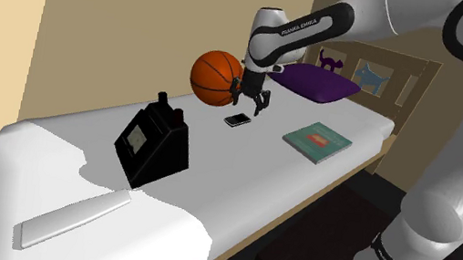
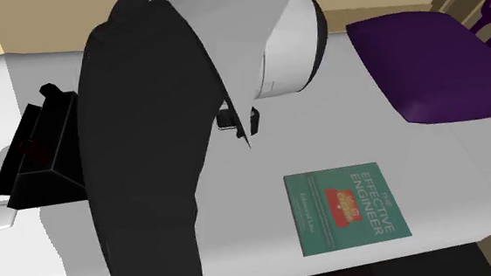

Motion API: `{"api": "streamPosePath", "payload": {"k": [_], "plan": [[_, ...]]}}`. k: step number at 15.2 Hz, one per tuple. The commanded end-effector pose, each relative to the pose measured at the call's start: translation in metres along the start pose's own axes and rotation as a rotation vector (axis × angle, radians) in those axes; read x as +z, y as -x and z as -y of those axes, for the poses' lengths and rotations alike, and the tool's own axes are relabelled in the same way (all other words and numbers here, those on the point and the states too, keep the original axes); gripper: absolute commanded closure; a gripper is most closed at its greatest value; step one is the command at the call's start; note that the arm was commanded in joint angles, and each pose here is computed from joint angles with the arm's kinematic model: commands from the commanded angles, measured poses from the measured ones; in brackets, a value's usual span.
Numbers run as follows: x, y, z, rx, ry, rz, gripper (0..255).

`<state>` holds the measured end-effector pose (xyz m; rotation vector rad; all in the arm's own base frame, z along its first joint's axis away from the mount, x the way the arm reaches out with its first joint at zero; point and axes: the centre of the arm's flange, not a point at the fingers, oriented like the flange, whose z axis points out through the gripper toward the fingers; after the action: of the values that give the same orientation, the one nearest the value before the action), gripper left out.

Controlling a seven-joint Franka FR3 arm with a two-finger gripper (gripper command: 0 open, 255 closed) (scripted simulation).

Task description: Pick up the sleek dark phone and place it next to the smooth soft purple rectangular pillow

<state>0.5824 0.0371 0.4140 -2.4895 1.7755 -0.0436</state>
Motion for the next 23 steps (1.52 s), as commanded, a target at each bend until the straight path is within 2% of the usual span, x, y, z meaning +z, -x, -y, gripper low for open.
{"api": "streamPosePath", "payload": {"k": [1,5,13,20,21,23], "plan": [[0.015,-0.017,0.017,0.085,0.008,-0.006,0],[0.046,-0.049,0.041,0.236,0.021,-0.015,0],[0.086,-0.05,0.04,0.236,0.021,-0.015,0],[0.086,-0.05,0.04,0.236,0.021,-0.015,0],[0.086,-0.05,0.04,0.236,0.021,-0.015,255],[0.086,-0.05,0.04,0.236,0.021,-0.015,255]]}}
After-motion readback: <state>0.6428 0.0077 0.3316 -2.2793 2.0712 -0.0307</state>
